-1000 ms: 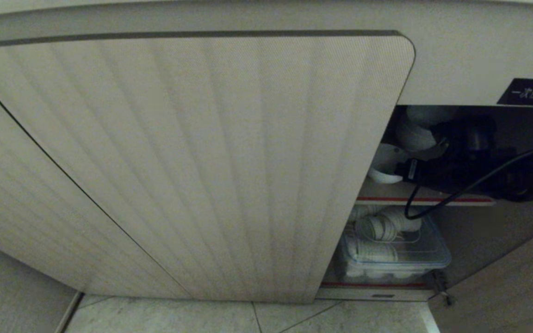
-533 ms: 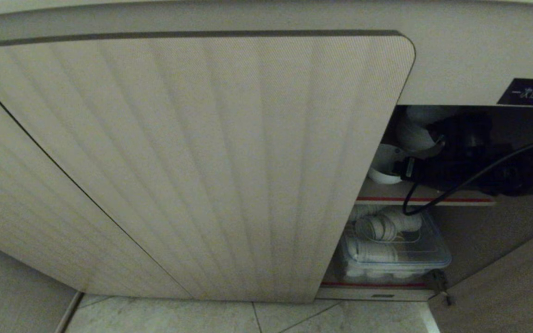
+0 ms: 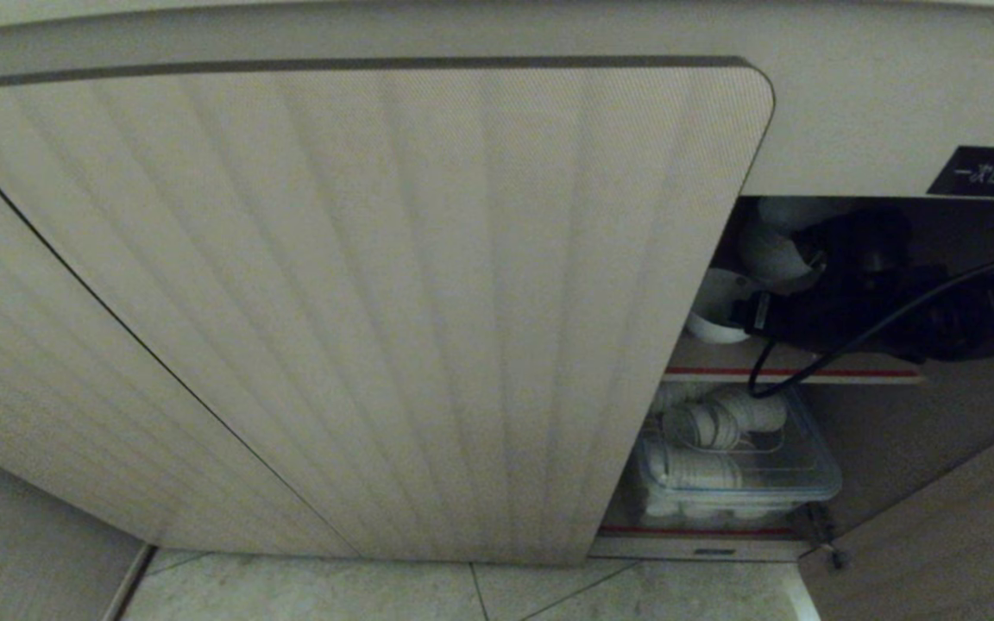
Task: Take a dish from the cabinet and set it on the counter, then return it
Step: Take the bowl from the cabinet
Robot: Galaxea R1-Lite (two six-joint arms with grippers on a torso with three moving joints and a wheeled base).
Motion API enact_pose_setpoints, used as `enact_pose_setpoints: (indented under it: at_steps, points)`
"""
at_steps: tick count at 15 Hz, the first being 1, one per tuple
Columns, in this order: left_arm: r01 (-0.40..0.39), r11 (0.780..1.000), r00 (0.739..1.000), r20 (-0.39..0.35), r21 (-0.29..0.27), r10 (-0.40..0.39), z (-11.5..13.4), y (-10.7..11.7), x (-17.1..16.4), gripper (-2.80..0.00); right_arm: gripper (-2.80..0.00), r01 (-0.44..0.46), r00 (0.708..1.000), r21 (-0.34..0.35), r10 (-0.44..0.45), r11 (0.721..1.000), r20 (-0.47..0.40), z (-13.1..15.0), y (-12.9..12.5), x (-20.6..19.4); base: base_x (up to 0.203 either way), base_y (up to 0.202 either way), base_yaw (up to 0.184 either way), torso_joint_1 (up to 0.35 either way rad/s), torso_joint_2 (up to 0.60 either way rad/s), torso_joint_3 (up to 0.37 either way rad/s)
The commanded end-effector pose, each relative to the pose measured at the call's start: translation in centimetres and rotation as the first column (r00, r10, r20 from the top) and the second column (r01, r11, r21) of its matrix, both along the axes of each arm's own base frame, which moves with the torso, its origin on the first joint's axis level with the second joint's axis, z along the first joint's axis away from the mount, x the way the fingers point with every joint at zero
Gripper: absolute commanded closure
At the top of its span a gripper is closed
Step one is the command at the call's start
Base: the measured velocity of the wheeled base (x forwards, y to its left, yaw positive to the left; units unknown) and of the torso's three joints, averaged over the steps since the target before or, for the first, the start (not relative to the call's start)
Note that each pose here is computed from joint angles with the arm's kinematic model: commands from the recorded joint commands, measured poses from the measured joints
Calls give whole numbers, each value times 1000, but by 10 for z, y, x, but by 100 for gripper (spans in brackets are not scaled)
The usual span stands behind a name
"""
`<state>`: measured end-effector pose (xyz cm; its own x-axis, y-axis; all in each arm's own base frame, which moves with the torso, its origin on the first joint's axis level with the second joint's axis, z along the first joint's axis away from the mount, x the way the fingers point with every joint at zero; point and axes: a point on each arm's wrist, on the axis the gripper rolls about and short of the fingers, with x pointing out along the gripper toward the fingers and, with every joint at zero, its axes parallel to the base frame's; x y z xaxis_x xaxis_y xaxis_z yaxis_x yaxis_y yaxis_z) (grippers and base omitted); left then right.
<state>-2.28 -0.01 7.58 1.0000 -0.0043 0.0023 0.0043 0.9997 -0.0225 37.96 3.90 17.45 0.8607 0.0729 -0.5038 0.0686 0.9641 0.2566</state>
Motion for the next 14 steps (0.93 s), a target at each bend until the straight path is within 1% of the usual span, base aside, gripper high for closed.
enact_pose_setpoints:
  at_steps: [1,6,8,10,14]
  points:
    - [0,1000,1000,1,0,0,0,0,0,0,-280,0,1000,1,0,1000,2,0,0,0,0,0,0,0,0,0]
    - [0,1000,1000,1,0,0,0,0,0,0,-280,1,1000,2,-1,1000,-14,1,0,0,0,0,0,0,0,0]
    - [0,1000,1000,1,0,0,0,0,0,0,-280,14,1000,26,-14,1000,-12,2,0,1,0,0,0,0,0,0]
    - [0,1000,1000,1,0,0,0,0,0,0,-280,31,999,47,-30,998,-36,-1,0,1,0,0,0,0,0,0]
    - [0,1000,1000,1,0,0,0,0,0,0,-280,40,998,56,-37,998,-44,-3,0,3,0,0,0,0,0,0]
